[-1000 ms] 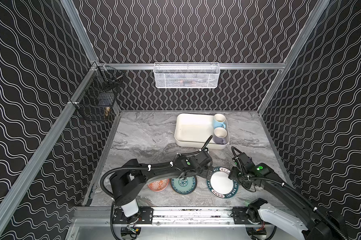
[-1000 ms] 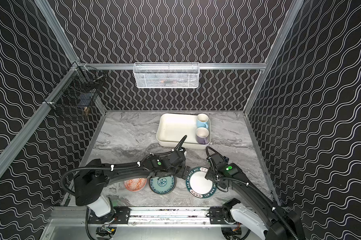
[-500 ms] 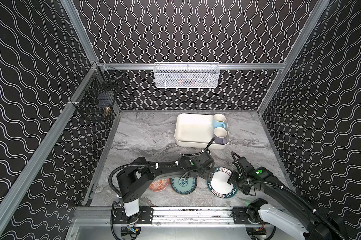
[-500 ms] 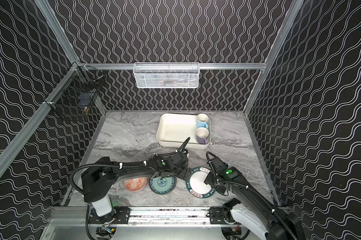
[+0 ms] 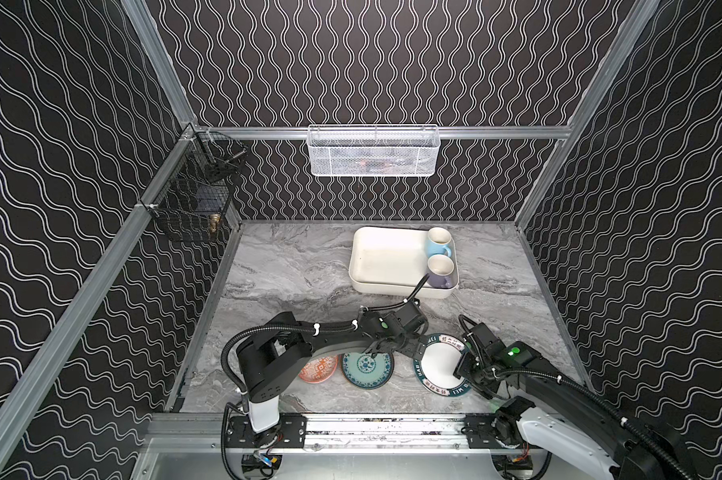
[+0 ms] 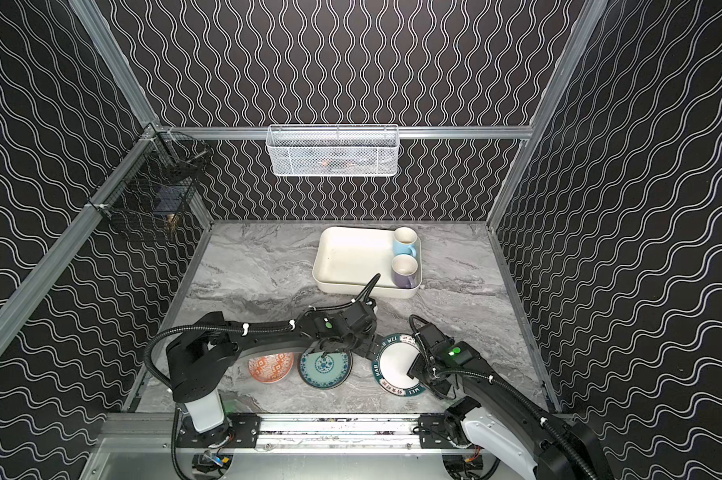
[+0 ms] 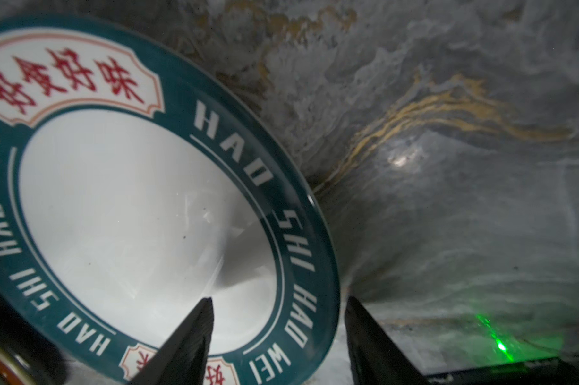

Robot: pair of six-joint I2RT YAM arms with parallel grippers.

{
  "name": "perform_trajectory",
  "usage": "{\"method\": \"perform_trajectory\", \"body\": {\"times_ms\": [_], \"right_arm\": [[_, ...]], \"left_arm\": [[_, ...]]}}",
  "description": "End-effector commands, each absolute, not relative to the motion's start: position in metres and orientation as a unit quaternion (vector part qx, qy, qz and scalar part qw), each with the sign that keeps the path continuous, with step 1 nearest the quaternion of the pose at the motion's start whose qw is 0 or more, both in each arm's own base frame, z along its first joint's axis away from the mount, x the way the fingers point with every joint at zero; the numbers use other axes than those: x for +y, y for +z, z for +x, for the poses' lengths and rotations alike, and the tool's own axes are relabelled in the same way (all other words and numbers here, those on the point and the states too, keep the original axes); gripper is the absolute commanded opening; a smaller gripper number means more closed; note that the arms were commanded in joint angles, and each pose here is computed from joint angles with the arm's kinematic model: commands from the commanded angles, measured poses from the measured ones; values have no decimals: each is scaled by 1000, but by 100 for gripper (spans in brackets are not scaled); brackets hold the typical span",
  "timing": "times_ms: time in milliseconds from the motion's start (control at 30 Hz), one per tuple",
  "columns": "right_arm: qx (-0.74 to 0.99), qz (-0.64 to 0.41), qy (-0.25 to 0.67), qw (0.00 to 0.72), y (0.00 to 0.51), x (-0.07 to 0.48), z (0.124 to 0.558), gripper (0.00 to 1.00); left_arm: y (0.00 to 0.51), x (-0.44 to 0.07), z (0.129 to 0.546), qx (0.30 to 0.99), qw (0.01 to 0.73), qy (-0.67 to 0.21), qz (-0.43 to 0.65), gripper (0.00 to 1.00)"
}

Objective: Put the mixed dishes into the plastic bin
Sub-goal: 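Lower the right gripper onto the white plate's rim while the left gripper moves beside it, then grip the white green-rimmed plate's edge with the right gripper and tilt it upright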

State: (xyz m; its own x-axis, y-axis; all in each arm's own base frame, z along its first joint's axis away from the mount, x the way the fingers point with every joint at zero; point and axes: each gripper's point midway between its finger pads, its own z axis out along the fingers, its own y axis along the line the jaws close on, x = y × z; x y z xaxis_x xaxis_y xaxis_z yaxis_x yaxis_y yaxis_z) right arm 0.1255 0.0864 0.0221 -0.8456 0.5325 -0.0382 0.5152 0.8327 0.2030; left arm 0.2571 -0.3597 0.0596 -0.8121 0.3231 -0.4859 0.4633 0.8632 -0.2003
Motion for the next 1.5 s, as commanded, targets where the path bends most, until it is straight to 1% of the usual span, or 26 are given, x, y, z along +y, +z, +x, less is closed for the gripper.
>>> {"method": "perform_trajectory", "body": {"times_ms": [0,133,267,333,600,667,733,967,1133,1367,1467], "right_arm": [[951,284,106,54,20,90,129,64],[948,284,127,59,12,97,134,62],[947,283,133,71,11,99,140,62],[947,282,134,73,11,100,142,62],[947,258,179,71,10,121,153,59],[947,251,190,70,9,126,156,58],[947,246,193,70,8,128,157,58],[946,241,207,70,2,133,158,56],[944,240,217,67,-3,135,156,52],[940,231,239,81,-4,141,161,49],[938,228,247,82,-6,143,161,45]], "left_arm": [[56,-357,259,939,225,-151,210,98],[47,-356,259,943,214,-150,204,95],[39,-351,262,948,195,-164,188,79],[35,-348,265,950,191,-160,185,75],[35,-348,273,952,194,-150,183,73],[33,-348,274,953,191,-145,184,68],[30,-349,274,954,187,-144,185,64],[23,-348,276,956,180,-139,184,59],[15,-349,275,958,170,-137,185,57],[4,-353,274,960,158,-137,188,56],[-1,-354,273,960,151,-140,189,55]]}}
